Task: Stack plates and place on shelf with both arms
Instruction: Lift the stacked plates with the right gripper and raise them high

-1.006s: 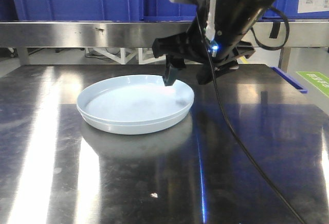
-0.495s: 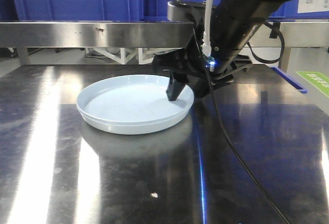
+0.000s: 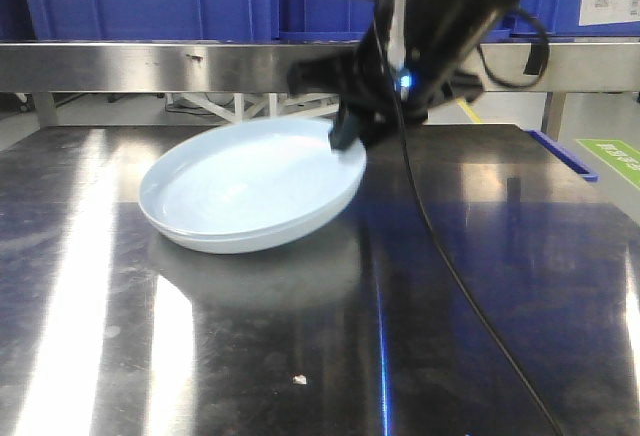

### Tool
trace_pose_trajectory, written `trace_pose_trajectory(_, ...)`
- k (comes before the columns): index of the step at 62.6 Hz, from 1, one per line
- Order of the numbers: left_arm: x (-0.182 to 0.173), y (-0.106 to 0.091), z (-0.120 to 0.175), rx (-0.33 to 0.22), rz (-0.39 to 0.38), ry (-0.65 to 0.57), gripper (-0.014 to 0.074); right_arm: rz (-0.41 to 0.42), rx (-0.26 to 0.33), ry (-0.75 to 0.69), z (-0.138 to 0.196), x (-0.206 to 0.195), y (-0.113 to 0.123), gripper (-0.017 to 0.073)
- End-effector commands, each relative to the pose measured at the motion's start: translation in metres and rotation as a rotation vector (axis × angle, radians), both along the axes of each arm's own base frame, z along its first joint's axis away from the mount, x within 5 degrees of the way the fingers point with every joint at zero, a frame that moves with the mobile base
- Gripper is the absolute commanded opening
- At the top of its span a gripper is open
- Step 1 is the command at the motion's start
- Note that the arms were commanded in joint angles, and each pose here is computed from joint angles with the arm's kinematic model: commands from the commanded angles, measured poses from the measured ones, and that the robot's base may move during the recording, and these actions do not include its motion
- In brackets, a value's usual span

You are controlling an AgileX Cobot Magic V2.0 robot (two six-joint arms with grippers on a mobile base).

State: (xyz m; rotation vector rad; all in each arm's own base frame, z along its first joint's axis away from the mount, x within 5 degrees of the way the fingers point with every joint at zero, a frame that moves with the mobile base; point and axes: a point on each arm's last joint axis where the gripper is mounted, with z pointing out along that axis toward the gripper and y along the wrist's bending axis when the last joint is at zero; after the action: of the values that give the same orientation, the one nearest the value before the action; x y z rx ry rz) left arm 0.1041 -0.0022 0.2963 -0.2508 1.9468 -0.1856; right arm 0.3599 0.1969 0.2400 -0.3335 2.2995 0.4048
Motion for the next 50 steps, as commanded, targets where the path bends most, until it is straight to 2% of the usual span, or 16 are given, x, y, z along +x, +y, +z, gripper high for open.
trace_pose_trajectory(1, 0.002, 0.000, 0.016, -0.007, -0.003, -0.098, 0.0101, 0.002, 0.099, -0.223, 0.072, -0.005, -0.003, 0.0055)
trace_pose_trajectory(12, 0.002, 0.000, 0.016, -0.007, -0.003, -0.098, 0.0101, 0.002, 0.150, -0.319, 0.114, -0.023, -0.013, 0.0055)
trace_pose_trajectory(25, 0.002, 0.000, 0.016, -0.007, -0.003, -0.098, 0.0101, -0.014, 0.168, -0.369, 0.143, -0.044, -0.032, 0.0055)
trace_pose_trajectory(50, 0.002, 0.000, 0.016, -0.007, -0.003, -0.098, 0.0101, -0.145, 0.152, -0.401, 0.148, -0.084, -0.097, 0.0055)
